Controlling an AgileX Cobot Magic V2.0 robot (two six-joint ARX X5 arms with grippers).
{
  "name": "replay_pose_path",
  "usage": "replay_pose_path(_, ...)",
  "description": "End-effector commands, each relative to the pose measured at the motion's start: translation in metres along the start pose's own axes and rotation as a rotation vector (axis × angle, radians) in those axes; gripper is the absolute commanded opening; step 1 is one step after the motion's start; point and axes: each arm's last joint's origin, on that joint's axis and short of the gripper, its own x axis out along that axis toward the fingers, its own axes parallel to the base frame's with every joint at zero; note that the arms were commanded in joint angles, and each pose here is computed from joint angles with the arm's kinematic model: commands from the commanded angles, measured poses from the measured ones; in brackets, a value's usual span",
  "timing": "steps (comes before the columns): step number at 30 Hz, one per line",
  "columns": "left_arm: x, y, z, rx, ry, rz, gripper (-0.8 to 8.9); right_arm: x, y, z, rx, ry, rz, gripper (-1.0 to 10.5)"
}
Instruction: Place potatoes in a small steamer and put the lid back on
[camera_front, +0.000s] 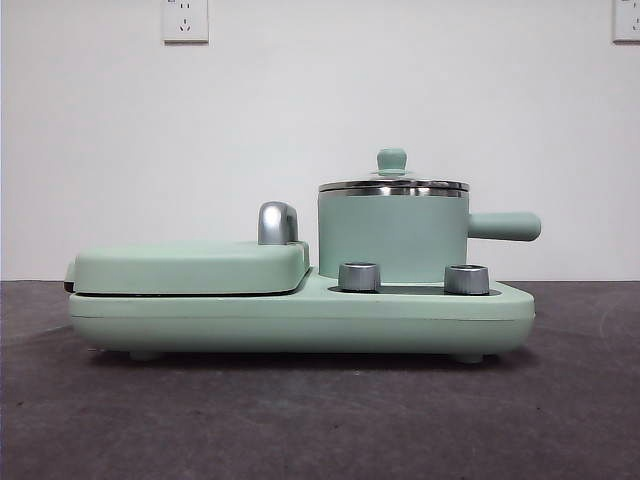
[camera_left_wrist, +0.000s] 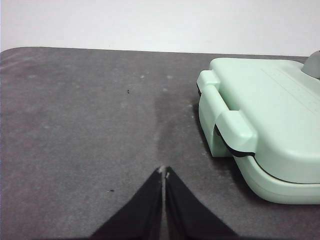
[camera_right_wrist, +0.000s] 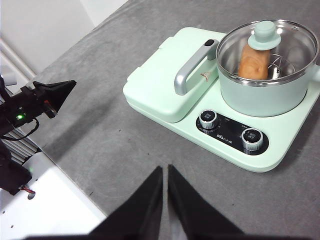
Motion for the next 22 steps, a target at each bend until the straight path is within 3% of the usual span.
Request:
replay_pose_path(1, 0.002, 0.001, -0.007, 0.009, 0.025, 0.004, 0.05, -0.002, 0.002, 0.003, -0.016, -0.015, 0.01, 0.1)
replay_pose_path(9, 0.002, 0.001, -0.007, 0.009, 0.025, 0.004, 0.05, -0.001, 0.002, 0.003, -0.02, -0.017, 0.009, 0.1)
replay_pose_path(15, 0.002, 0.001, -0.007, 0.009, 0.025, 0.004, 0.05, 0.009, -0.021, -0.008, -0.058, -0.161, -0.163, 0.1)
replay_pose_path(22, 0.002, 0.001, -0.007, 0.009, 0.025, 0.004, 0.05, 0.043, -0.072, -0.076, -0.125, -0.46, -0.439, 0.1)
